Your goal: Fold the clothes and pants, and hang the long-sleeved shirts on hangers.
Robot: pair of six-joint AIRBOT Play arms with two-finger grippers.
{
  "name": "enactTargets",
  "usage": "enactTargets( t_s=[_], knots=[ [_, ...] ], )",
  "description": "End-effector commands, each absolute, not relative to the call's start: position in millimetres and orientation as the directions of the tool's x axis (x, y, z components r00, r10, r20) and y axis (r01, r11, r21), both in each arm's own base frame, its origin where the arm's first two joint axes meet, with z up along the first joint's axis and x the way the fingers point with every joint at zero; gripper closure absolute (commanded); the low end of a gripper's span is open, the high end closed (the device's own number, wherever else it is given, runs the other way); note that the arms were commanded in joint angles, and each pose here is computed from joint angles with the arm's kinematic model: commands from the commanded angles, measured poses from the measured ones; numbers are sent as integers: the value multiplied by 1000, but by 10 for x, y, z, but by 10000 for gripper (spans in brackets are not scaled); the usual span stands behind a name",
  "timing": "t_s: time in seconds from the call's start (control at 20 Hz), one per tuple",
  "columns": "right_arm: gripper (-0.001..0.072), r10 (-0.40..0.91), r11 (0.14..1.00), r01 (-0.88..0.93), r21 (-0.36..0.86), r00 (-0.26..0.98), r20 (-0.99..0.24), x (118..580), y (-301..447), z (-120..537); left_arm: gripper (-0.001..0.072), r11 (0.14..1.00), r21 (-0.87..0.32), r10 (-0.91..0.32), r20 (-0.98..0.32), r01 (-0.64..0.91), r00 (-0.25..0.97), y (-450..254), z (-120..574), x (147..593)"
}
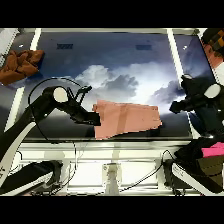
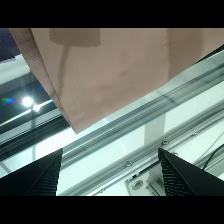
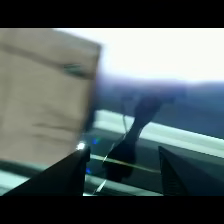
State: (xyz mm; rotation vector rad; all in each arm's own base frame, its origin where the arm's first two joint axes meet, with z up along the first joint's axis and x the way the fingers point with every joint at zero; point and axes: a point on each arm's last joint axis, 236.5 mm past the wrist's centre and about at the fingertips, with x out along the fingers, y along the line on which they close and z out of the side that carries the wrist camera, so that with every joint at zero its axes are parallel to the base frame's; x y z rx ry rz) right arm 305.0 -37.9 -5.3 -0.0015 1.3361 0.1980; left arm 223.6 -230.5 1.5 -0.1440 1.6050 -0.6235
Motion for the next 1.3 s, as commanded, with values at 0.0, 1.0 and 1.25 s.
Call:
enactTargets(
  t_s=[0.0, 1.0, 1.25],
  knots=[
    [265, 234, 969, -14, 245, 350, -907, 3163, -627, 31, 39, 841, -470, -446, -883, 267, -147, -2307, 12, 2237],
    [316, 669, 739, 131, 661, -26, -743, 2920, 879, -1166, 39, 841, -471, -454, -882, 267, -126, -2326, 14, 2286],
    [659, 686, 728, 4, 686, -23, -728, 3095, 1180, -985, 40, 839, -473, -476, -878, 269, -57, -2379, 32, 2452]
  ],
)
